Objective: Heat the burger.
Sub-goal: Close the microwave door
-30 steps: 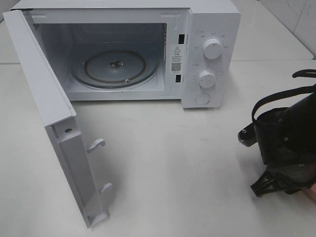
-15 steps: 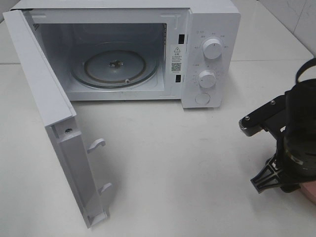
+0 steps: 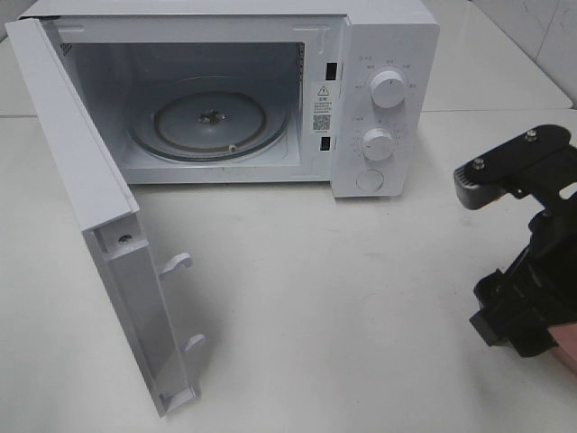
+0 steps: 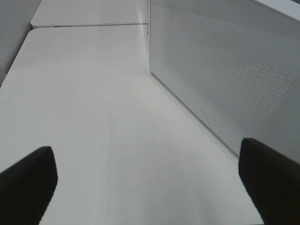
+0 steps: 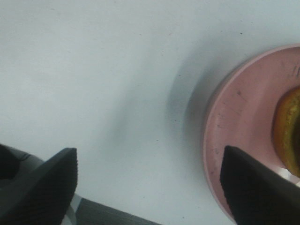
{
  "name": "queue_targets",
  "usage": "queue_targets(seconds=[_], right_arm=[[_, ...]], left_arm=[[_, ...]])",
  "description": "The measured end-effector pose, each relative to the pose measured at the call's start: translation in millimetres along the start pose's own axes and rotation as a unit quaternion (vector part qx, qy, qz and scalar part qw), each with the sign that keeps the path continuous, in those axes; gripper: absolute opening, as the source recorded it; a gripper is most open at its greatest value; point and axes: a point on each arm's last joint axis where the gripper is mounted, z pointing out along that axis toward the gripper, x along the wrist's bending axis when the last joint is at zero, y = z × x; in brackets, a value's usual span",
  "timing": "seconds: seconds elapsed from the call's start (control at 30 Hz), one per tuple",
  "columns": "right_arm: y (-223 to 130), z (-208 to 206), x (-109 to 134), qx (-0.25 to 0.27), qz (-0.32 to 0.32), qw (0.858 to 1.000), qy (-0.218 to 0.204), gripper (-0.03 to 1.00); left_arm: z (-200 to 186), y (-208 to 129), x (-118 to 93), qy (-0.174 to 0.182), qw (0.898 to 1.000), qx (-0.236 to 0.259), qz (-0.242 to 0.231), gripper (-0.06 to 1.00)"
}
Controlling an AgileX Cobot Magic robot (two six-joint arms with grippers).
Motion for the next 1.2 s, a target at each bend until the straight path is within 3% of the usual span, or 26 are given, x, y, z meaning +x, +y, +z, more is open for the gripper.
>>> queue_targets(seconds=[0.17,0.77,0.87,1.0,1.2], right_arm=[[-2.5,-41.4,-2.2,-0.041,-0.005,0.998,0.056,0.80],[-63.0,-90.1,-26.0,-0.055,0.005,0.997,0.056,0.79],[-78.0,-101.0,-31.4,-0.087,0.013,0.994,0.062,0.78],[-108.2,-118.8,-41.4,-0.173,0.030,0.982,0.074,0.77],[-140.8,-113.2,-46.4,-0.221,0.067,0.971,0.061,0.77]], left_arm=[[0.0,0.0,0.0,0.000,1.000,0.000,0.000,0.99],[0.0,0.0,0.0,0.000,1.000,0.000,0.000,0.99],[0.0,0.0,0.0,0.000,1.000,0.000,0.000,0.99],[0.0,0.0,0.0,0.000,1.000,0.000,0.000,0.99],[0.0,0.0,0.0,0.000,1.000,0.000,0.000,0.99]])
